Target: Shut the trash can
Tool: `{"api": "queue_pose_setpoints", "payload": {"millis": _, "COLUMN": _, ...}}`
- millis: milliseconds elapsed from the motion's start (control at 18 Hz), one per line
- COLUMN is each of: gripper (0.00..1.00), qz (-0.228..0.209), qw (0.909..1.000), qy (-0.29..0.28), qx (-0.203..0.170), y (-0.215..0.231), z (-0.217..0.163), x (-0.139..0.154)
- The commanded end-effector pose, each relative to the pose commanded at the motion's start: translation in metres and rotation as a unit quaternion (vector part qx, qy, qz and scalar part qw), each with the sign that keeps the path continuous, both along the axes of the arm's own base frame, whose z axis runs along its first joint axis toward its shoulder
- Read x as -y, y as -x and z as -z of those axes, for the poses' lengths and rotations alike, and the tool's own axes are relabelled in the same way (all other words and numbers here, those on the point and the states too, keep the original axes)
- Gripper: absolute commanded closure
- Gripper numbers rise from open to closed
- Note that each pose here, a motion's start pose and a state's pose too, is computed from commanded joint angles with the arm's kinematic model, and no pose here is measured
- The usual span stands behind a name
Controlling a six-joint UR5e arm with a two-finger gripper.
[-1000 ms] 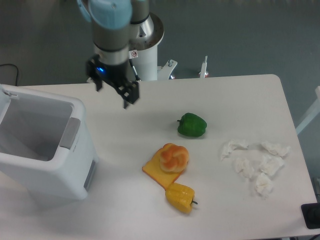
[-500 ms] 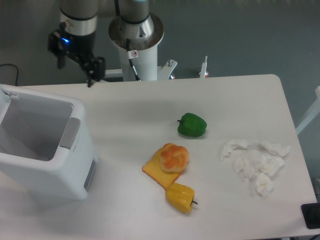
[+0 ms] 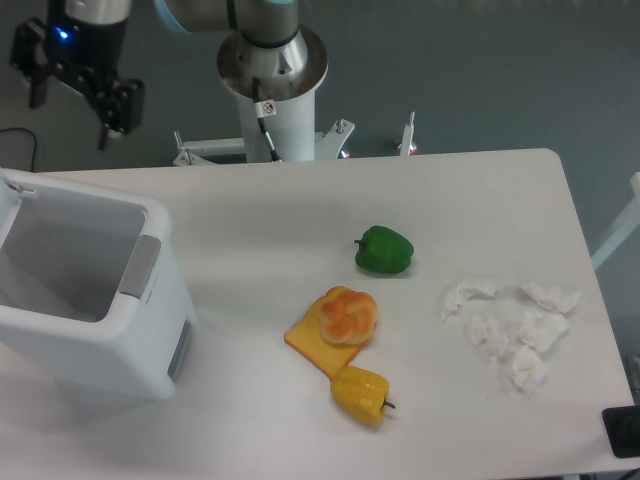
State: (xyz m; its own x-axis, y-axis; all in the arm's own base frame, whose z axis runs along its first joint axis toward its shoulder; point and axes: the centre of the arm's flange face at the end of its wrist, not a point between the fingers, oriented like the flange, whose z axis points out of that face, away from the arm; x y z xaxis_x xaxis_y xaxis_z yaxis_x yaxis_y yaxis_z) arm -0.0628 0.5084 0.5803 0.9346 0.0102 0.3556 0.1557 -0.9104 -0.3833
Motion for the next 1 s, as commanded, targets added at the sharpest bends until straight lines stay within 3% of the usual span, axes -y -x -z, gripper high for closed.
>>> {"api": "queue_pose_setpoints", "payload": {"millis": 667, "gripper": 0.00, "qz": -0.013, "qw": 0.9990, "qy": -0.041, "qx": 0.014, "y": -0.042, "z": -0.024, "x": -0.020}}
{"api": "queue_pose_setpoints", "payload": {"millis": 1000, "gripper": 0.00, "qz": -0.033, "qw": 0.9984, "qy": -0.038, "qx": 0.025, "y": -0.042, "z": -0.026, "x": -0.043}}
